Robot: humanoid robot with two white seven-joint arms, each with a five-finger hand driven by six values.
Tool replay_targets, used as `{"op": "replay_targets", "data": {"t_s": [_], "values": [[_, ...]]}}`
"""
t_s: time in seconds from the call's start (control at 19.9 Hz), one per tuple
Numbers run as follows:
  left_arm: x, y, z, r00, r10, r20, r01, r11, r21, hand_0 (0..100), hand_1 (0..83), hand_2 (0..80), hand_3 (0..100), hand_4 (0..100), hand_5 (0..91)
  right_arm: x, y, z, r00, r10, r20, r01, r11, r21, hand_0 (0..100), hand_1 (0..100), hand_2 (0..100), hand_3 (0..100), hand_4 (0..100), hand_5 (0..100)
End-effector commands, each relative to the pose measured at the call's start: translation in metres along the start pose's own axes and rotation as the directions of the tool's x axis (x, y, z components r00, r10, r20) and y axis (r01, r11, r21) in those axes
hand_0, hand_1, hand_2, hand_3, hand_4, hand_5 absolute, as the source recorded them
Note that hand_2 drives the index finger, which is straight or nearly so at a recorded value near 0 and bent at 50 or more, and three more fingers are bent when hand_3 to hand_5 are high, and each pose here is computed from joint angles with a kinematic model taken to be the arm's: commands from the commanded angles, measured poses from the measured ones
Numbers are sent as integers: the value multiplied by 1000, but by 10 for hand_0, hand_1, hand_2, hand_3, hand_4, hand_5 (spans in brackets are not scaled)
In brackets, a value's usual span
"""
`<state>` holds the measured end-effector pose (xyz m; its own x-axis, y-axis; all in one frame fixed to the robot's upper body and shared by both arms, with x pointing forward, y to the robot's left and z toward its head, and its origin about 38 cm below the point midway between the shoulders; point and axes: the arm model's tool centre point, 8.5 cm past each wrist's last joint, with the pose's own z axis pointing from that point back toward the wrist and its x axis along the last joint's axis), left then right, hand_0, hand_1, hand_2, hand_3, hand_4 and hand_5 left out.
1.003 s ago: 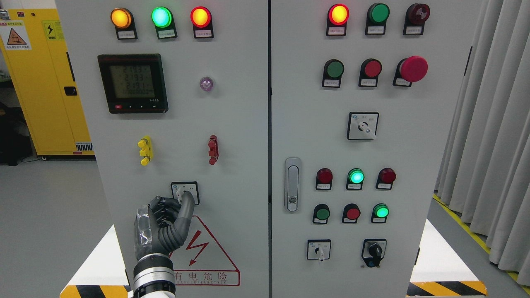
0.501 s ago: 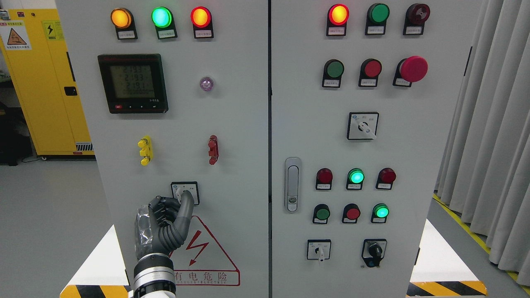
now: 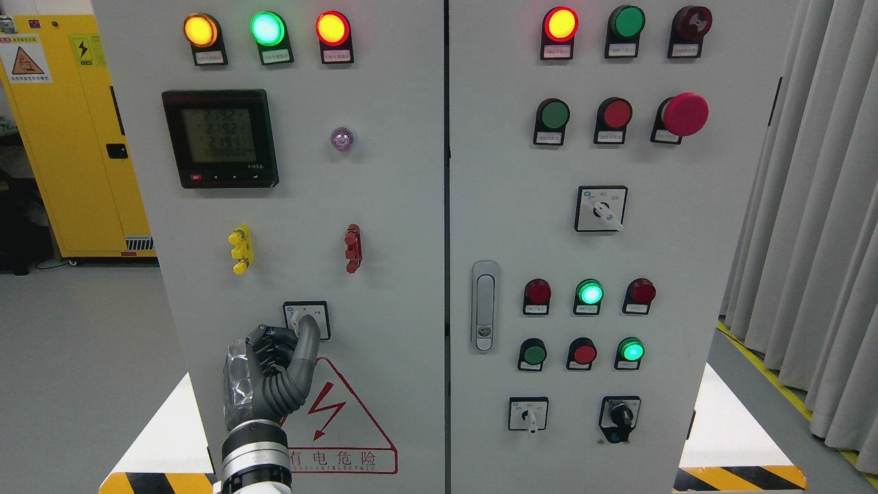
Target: Turn on light switch 1
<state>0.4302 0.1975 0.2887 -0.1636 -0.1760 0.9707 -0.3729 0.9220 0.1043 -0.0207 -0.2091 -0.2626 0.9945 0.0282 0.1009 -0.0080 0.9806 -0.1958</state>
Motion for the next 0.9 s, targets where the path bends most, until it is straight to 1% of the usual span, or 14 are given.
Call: {"op": "replay_targets", "data": {"t_s": [0.0,0.4,0.85], "values": [[-1,0,0,1000,2,-4,-2,1000,1,605,497,642,911,890,831,-1,0,0,1000,-28,-8,28,1000,-2,0,500,40,0,0,0],[-1,-1,0,1000,20,-7,-20,1000,-11,614,491,639,911,889,824,-1,0,0,1000,-28,-8,28,1000,-2,0,500,40,0,0,0],[1,-2,-1,1000,22,-3,-22,1000,-12,618,485,637,910,888,824,-1,0,0,1000,-28,-8,28,1000,-2,0,500,40,0,0,0]]}}
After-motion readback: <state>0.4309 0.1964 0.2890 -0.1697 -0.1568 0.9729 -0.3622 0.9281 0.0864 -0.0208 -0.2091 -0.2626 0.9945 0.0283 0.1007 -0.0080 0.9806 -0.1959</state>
